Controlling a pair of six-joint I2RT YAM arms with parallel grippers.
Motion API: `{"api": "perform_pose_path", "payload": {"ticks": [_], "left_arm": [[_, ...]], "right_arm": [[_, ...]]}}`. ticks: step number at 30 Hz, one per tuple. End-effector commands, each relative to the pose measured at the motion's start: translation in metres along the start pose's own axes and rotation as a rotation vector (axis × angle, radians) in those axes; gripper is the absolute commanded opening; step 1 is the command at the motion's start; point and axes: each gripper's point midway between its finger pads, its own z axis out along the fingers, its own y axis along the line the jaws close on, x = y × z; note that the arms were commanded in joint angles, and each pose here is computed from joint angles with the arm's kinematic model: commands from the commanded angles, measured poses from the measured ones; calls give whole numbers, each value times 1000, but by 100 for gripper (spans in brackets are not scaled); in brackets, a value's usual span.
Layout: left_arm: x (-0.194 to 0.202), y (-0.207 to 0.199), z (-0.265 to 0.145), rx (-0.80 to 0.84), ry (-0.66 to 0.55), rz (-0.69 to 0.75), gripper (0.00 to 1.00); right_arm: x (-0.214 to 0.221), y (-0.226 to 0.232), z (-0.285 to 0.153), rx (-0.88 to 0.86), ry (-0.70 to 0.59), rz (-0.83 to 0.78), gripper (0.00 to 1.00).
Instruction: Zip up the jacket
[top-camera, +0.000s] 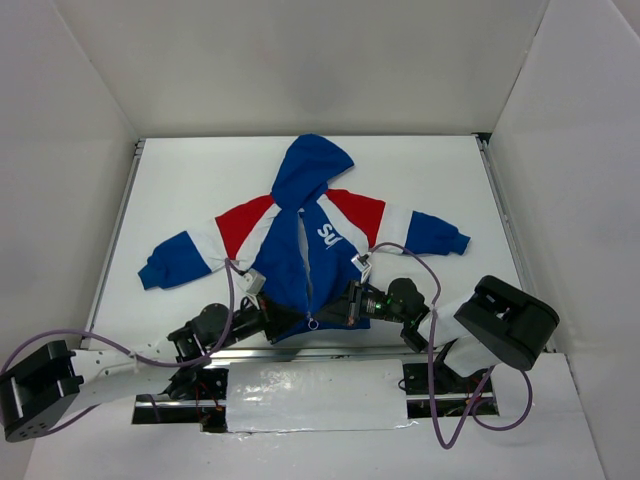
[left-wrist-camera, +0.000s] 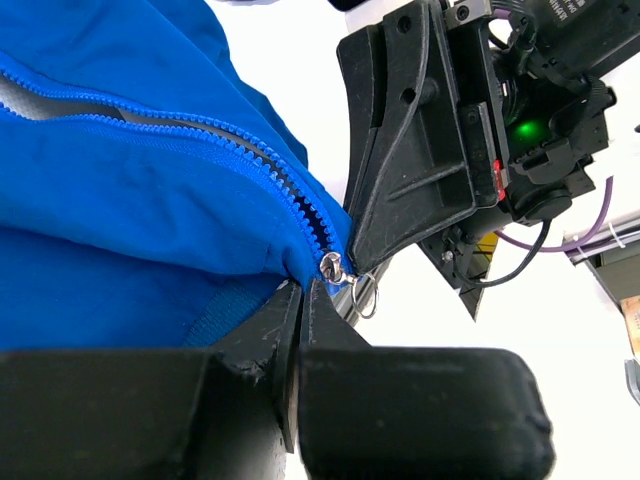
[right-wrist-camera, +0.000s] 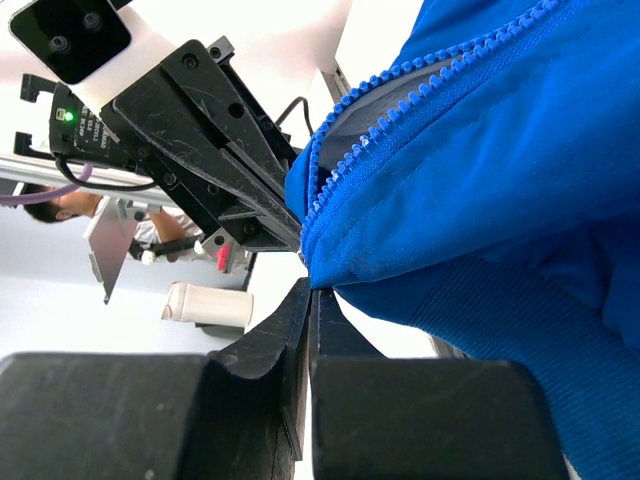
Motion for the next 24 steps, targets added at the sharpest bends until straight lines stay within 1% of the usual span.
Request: {"api": "perform_pose_path", "payload": {"ticks": [1, 2, 8, 18, 24], "left_arm": [[-10, -10, -3, 49, -56, -13, 1], [-11, -11, -4, 55, -58, -14, 0], [-11, -19, -3, 97, -55, -40, 0], [-6, -35, -1, 179, -17, -58, 0], [-2, -46, -3, 246, -1, -56, 0]], "right_arm": [[-9, 36, 3, -151, -27, -111, 0], [-10, 37, 3, -155, -29, -115, 0], [-14, 43, 5, -185, -47, -112, 0], [-40, 65, 8, -238, -126, -157, 0], [-61, 58, 7, -187, -188, -175, 0]]}}
